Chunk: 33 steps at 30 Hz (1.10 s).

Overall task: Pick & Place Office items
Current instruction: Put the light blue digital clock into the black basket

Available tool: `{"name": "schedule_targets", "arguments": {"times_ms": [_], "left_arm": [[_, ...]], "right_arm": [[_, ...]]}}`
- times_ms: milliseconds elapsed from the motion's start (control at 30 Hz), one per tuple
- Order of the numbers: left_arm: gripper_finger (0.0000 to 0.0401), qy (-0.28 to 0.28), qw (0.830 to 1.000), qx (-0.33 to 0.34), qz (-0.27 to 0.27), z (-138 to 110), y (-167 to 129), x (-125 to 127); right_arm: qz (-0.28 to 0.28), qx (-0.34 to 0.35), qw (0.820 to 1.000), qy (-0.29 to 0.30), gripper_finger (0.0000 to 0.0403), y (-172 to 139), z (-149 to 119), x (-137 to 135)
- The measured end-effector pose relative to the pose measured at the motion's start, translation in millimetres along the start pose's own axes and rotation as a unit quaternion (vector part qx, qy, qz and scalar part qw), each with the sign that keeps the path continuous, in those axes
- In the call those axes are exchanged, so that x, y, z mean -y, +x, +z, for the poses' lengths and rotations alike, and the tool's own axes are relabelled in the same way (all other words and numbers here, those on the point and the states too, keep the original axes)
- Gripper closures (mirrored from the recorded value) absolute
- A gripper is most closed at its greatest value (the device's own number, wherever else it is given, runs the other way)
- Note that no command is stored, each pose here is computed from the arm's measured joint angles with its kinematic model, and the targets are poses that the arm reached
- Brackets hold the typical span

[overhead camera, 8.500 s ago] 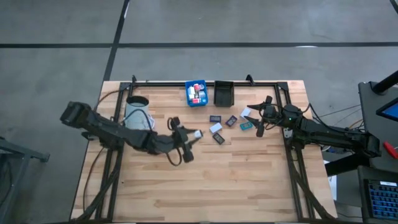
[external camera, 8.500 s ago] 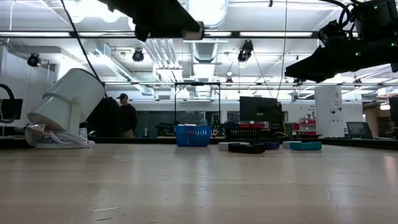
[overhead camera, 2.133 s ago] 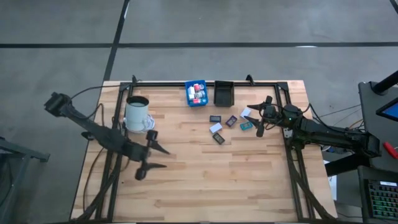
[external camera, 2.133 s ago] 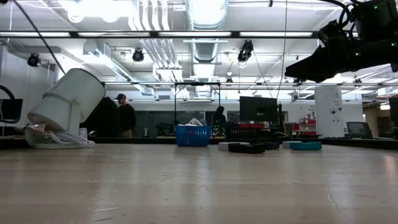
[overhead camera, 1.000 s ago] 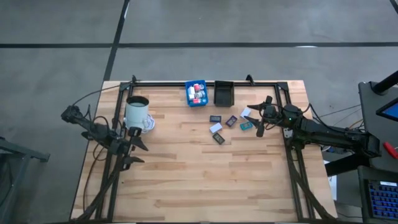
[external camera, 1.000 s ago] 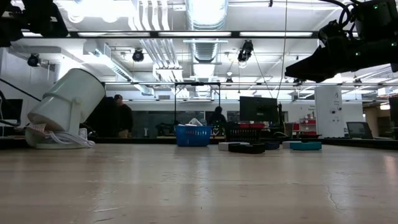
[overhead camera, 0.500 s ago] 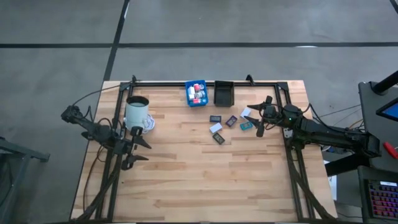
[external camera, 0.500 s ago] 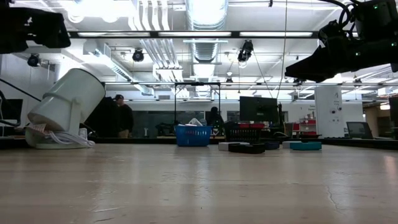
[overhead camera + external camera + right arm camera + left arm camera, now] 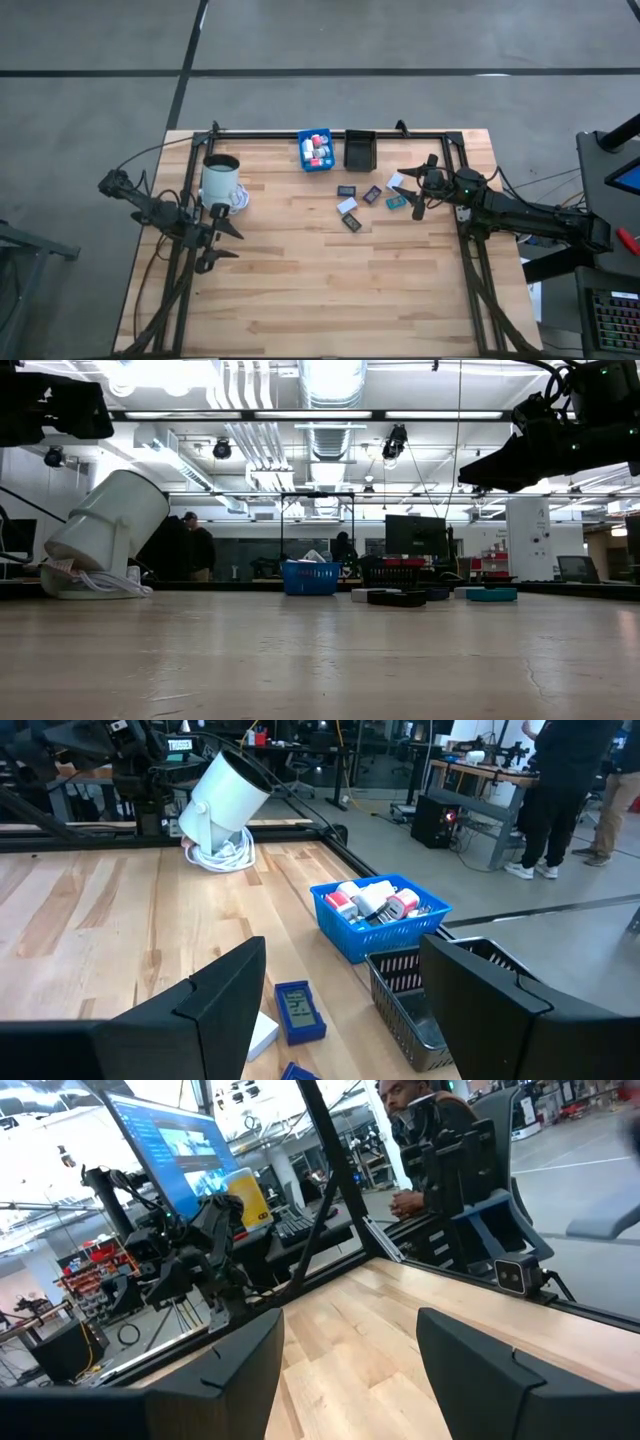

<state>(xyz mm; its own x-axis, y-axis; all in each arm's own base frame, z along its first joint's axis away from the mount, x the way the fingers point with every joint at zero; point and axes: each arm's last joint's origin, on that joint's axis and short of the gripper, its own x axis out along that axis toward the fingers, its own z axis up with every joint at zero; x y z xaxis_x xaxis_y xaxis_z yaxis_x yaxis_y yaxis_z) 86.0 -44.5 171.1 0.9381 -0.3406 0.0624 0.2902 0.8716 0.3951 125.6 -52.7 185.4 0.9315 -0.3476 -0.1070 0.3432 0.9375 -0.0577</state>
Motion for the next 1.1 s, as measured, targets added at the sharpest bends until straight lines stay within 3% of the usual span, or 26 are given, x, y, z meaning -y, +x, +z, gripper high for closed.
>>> {"name": "schedule_targets", "arguments": {"times_ms": [767, 1100], "left_arm": [[0.0167, 0.000, 1.000, -0.001, 0.000, -0.2, 0.1, 0.1], [0.0167, 0.000, 1.000, -0.001, 0.000, -0.2, 0.0, 0.1]], "right_arm": [[-0.001, 0.016, 1.000, 0.002, 0.0147, 0.0, 3.1, 0.2], [0.001, 0.019, 0.996, 0.092, 0.0147, -0.1, 3.6, 0.2]]}}
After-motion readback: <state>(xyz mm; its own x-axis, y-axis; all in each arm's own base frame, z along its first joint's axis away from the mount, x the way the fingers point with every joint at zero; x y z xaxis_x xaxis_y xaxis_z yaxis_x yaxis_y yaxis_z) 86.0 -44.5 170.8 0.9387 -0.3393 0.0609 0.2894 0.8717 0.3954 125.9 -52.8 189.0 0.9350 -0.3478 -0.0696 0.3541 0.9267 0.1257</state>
